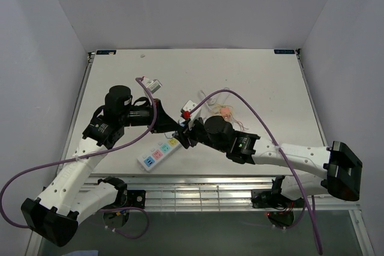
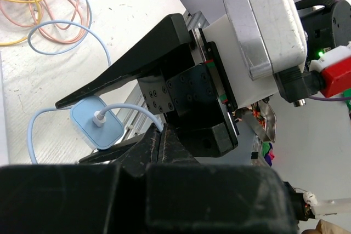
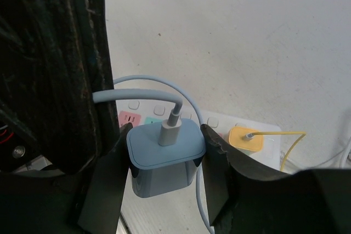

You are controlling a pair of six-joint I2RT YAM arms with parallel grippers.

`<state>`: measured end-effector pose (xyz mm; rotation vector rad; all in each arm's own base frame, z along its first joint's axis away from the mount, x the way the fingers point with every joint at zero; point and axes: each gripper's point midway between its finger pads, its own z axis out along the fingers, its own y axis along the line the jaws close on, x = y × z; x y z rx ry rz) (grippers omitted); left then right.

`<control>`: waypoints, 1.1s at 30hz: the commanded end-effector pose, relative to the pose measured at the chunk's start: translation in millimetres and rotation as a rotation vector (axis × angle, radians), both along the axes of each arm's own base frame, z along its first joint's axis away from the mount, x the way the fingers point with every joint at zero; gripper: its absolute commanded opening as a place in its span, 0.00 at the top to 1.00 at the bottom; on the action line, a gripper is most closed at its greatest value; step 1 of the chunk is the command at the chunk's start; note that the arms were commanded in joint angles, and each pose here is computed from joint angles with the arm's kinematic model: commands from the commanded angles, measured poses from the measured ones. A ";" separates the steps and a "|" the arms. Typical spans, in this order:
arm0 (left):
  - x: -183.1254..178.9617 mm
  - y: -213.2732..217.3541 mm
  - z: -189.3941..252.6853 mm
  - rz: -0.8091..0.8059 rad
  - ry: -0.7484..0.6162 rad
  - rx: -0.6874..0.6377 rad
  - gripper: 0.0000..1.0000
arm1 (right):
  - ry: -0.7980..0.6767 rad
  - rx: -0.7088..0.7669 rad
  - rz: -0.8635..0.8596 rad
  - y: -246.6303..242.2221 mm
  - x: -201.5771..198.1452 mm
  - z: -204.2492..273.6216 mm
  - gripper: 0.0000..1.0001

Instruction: Insert the plug

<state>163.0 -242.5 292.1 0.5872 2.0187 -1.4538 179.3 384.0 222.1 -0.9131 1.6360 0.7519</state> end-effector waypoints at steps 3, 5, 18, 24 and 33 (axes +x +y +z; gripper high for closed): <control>-14.5 0.9 -6.2 -0.034 0.037 0.024 0.99 | -0.046 0.123 -0.073 -5.0 13.8 34.7 0.92; -4.7 3.2 -16.9 0.022 0.055 0.065 0.71 | -0.053 0.128 -0.086 -8.7 14.9 31.2 0.92; -1.6 22.4 -47.7 0.216 0.127 0.119 0.02 | -0.117 0.249 -0.316 -48.3 39.7 23.6 0.92; -2.3 39.1 -83.6 0.330 0.205 0.205 0.02 | -0.075 0.303 -0.392 -55.6 45.8 25.4 0.92; 2.5 61.0 -135.8 0.500 0.276 0.283 0.02 | 0.167 0.315 -0.497 -43.8 49.5 27.7 0.92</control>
